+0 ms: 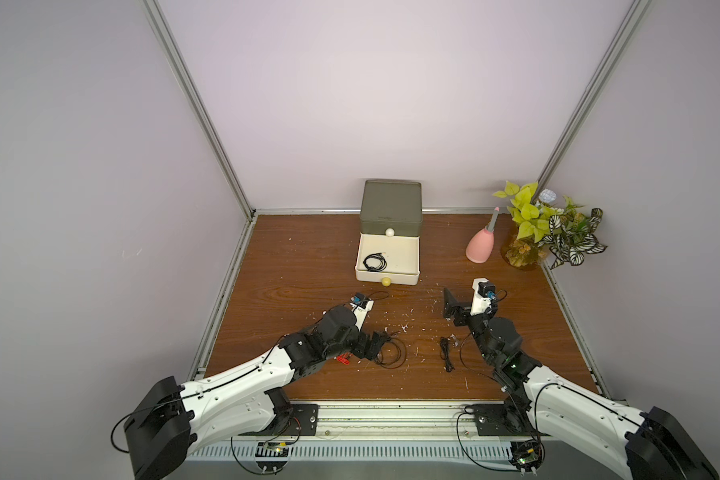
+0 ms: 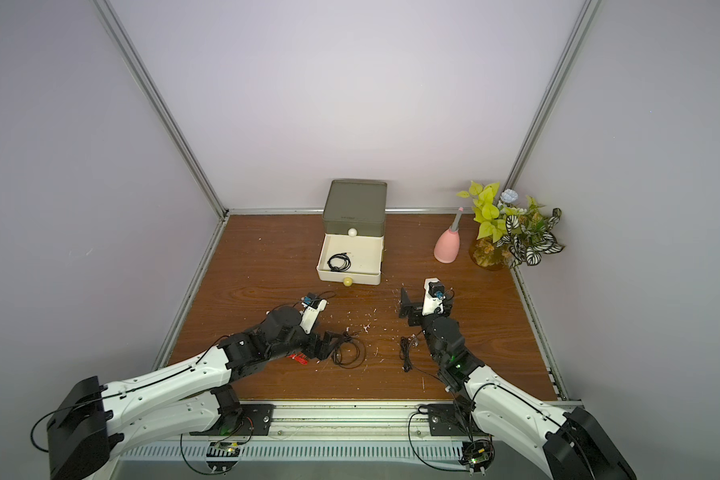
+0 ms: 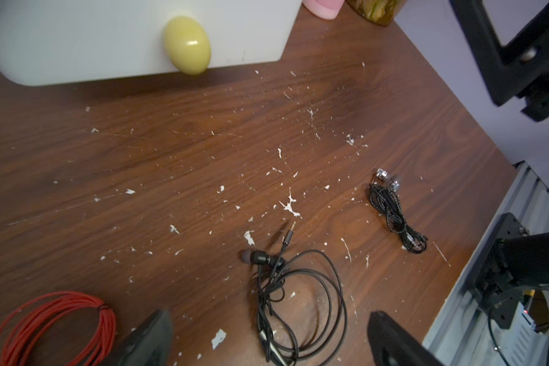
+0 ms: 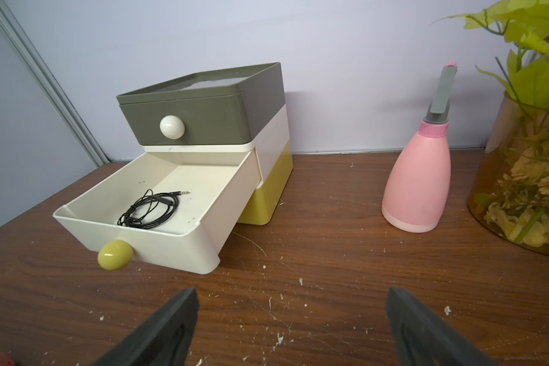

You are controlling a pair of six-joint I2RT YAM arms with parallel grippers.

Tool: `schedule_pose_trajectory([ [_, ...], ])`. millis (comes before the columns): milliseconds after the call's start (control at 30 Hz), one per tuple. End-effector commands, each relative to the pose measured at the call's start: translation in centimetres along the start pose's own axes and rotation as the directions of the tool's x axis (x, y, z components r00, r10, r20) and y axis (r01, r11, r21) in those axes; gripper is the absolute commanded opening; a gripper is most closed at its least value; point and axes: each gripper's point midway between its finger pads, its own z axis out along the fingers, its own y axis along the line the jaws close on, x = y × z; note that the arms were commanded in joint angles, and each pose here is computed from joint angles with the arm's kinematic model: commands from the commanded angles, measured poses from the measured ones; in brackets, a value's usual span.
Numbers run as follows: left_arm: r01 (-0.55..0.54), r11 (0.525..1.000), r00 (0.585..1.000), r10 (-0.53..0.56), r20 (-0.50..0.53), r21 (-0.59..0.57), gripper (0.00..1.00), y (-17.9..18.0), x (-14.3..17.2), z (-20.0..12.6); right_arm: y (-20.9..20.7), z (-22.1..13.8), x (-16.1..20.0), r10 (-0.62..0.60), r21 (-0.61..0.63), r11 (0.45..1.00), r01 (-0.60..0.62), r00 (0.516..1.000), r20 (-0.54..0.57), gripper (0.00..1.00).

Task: Place the wired earphones into the drawer by color
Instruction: Pick up the wired earphones from the center of the board.

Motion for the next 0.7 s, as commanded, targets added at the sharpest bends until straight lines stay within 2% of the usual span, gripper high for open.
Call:
schedule_pose_trajectory([
  [0,0.019,0.999,1.0,-0.019,-0.012,-0.027,0.89,0.0,0.1,0.5,-0.6,-0.3,-1.9,0.022,0.025,0.999,-0.024,0.997,0.075,0.99],
  [333,0.032,0.999,0.998,-0.034,-0.052,-0.032,0.76,0.1,1.4,2.2,-1.1,-0.7,-2.1,0.027,0.046,0.998,-0.032,0.995,0.096,0.99],
  [667,0.004,0.999,0.991,-0.011,-0.131,-0.052,0.68,0.0,3.2,4.4,-1.4,-0.9,-2.4,0.031,0.053,0.998,-0.037,0.994,0.109,0.99],
])
